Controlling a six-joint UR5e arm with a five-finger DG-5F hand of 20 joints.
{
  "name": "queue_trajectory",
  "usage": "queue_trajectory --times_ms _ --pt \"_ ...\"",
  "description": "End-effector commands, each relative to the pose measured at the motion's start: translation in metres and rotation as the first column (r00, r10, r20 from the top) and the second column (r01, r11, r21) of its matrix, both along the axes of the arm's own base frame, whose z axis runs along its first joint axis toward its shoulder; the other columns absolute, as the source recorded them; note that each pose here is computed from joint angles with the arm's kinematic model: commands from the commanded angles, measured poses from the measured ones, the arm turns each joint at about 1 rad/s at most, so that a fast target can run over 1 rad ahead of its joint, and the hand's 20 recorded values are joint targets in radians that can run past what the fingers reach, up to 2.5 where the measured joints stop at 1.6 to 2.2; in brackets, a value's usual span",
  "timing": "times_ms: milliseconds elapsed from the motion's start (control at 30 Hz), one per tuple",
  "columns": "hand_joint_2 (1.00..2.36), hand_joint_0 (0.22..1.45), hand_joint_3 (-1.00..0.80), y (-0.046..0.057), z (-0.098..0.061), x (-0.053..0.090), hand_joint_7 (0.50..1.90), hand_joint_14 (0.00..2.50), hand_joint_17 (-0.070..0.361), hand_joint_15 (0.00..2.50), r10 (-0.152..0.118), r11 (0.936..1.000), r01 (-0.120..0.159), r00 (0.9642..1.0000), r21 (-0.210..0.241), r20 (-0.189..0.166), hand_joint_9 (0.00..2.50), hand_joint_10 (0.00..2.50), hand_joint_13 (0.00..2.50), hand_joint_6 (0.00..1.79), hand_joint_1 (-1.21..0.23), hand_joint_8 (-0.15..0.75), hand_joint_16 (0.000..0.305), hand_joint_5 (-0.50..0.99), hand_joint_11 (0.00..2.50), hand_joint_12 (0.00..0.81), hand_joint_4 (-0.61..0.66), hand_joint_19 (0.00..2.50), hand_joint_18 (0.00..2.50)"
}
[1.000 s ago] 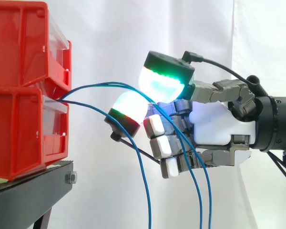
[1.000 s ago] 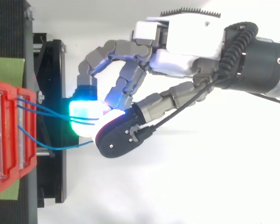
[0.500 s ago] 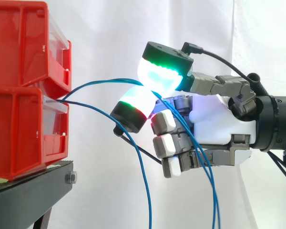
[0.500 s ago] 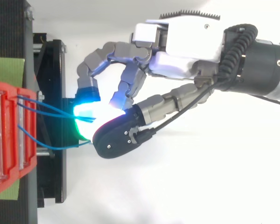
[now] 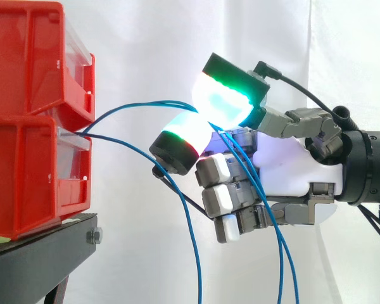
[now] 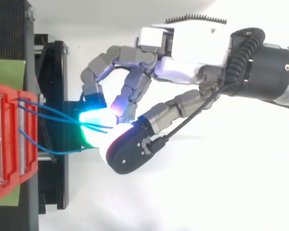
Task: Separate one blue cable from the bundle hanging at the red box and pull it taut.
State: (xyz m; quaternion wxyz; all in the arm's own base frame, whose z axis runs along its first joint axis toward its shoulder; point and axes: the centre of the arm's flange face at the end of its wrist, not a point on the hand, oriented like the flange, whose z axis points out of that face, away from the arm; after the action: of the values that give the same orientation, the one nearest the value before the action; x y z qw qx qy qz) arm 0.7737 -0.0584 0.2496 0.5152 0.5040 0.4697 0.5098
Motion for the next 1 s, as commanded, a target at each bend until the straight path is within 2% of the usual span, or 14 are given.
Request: queue_trajectory --times_ms 0,100,233,400,500,600,700,833,967 --pt "1.0 0.61 -0.5 0.0003 -0.0011 -0.0005 1.15 0.02 0.082 0.56 0.002 1.0 -0.002 1.0 0.001 -0.002 1.24 0.01 1.18 0.92 -0.87 0.378 0.037 -0.09 0.71 0.313 0.05 0.63 1.05" --pt "1.0 0.53 -0.5 0.0003 -0.0011 -0.0005 1.15 0.02 0.09 0.53 0.002 1.0 -0.002 1.0 0.004 -0.002 1.26 0.02 1.21 0.9 -0.8 0.393 0.04 -0.08 0.67 0.331 0.06 0.61 1.09" --pt "1.0 0.51 -0.5 0.0003 -0.0011 -0.0005 1.15 0.02 0.095 0.53 0.002 1.0 -0.002 1.0 0.007 -0.002 1.27 0.01 1.23 0.88 -0.7 0.406 0.042 -0.08 0.64 0.336 0.08 0.6 1.12" --pt "1.0 0.56 -0.5 0.0003 -0.0011 -0.0005 1.19 0.02 0.092 0.53 0.002 1.0 -0.002 1.0 0.007 -0.002 1.26 0.02 1.22 0.87 -0.6 0.397 0.041 -0.09 0.63 0.333 0.08 0.62 1.1" --pt "1.0 0.61 -0.47 0.0003 -0.0011 -0.0005 1.19 0.02 0.091 0.54 0.002 1.0 -0.002 1.0 0.007 -0.002 1.25 0.02 1.21 0.87 -0.63 0.39 0.04 -0.09 0.63 0.329 0.07 0.64 1.08" --pt "1.01 0.61 -0.31 0.0003 -0.0011 -0.0005 1.22 0.02 0.093 0.55 0.002 1.0 -0.002 1.0 0.007 -0.002 1.24 0.02 1.21 0.87 -0.71 0.398 0.041 -0.1 0.65 0.334 0.08 0.64 1.07" --pt "1.02 0.62 -0.12 0.0003 -0.0011 -0.0005 1.15 0.02 0.102 0.54 0.002 1.0 -0.002 1.0 0.007 -0.002 1.19 0.01 1.2 0.91 -0.83 0.406 0.045 -0.13 0.68 0.359 0.07 0.63 1.09" --pt "1.02 0.68 -0.12 0.0003 -0.0011 -0.0005 1.13 0.02 0.093 0.56 0.002 1.0 -0.002 1.0 0.007 -0.002 1.12 0.01 1.16 0.94 -0.84 0.376 0.041 -0.15 0.71 0.345 -0.03 0.66 1.04" --pt "1.01 0.79 -0.35 0.0001 -0.0011 -0.0005 1.05 0.02 0.087 0.57 0.001 1.0 -0.001 1.0 0.007 -0.002 1.08 0.01 1.14 0.96 -0.85 0.355 0.039 -0.18 0.71 0.335 -0.09 0.67 1.0"
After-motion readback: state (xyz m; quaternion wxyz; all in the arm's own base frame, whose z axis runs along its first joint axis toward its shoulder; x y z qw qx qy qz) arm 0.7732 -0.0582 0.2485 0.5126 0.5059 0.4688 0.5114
